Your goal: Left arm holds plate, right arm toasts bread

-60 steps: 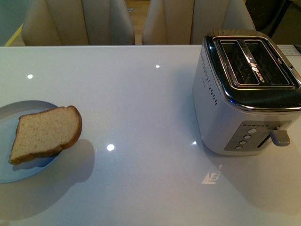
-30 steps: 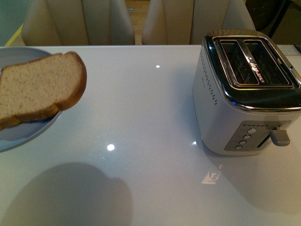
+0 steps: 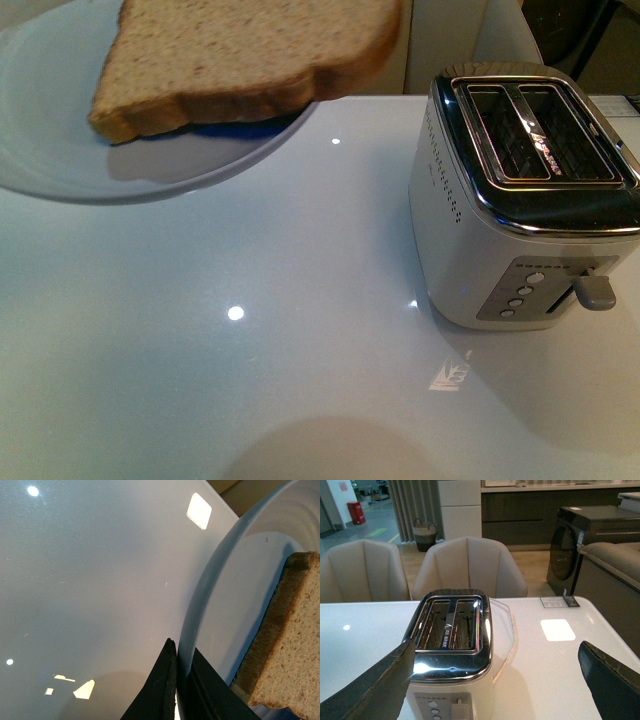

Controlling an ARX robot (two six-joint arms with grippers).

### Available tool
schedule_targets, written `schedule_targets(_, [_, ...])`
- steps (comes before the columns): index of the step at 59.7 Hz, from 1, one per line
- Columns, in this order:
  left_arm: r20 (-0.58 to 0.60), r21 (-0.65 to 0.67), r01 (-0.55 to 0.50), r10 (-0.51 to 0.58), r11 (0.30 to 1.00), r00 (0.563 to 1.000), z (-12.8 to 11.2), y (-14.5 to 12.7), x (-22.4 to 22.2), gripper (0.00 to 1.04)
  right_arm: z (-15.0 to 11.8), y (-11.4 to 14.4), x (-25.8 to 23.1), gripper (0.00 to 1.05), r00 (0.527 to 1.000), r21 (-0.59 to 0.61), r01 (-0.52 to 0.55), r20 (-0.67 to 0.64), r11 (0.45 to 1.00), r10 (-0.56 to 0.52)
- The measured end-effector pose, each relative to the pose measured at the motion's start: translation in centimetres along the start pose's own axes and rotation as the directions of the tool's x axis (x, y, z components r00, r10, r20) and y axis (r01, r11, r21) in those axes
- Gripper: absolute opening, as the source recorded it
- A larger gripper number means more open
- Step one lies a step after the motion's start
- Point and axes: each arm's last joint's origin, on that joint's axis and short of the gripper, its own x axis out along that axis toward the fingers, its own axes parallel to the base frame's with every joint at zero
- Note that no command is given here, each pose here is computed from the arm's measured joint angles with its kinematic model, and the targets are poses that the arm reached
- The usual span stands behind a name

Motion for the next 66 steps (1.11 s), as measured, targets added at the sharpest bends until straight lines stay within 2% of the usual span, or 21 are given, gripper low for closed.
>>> schedule_targets(9, [-0.018,0.023,0.029,-0.028,0.999,0.999,-1.2,-3.1,0.2,0.03,0.0,0.0,0.0,0.96,1.0,0.0,0.0,0.0,1.0,0.0])
schedule_targets(21, [-0.057,0.049,0.045,-0.042,0.998,0.997,-3.0,-5.7,0.7,0.03,0.0,0.0,0.0,0.96,1.0,0.0,0.0,0.0,1.0,0.0])
schedule_targets(54, [-0.065,0.042,0.04,-0.038,0.998,0.997,-3.3,-5.9,0.8,0.03,0.0,0.0,0.0,0.96,1.0,0.0,0.0,0.0,1.0,0.0])
schedule_targets(59, [-0.065,0.042,0.04,-0.037,0.998,0.997,-3.3,-5.9,0.8,0.03,0.0,0.1,0.1,0.96,0.982,0.108,0.024,-0.191,0.994,-0.003])
schedule_targets(60, [-0.065,0.042,0.04,-0.037,0.998,0.997,-3.3,-5.9,0.8,0.03,-0.3,0.1,0.1,0.96,0.963,0.152,0.051,-0.271,0.987,-0.008])
schedule_targets(62, [-0.065,0.042,0.04,-0.037,0.998,0.997,-3.3,-5.9,0.8,0.03,-0.5,0.2,0.2,0.96,0.937,0.192,0.076,-0.35,0.978,-0.004])
schedule_targets(66, [-0.068,0.042,0.042,-0.039,0.998,0.997,-3.3,-5.9,0.8,0.03,-1.1,0.4,0.3,0.96,0.907,0.265,0.11,-0.42,0.958,0.012])
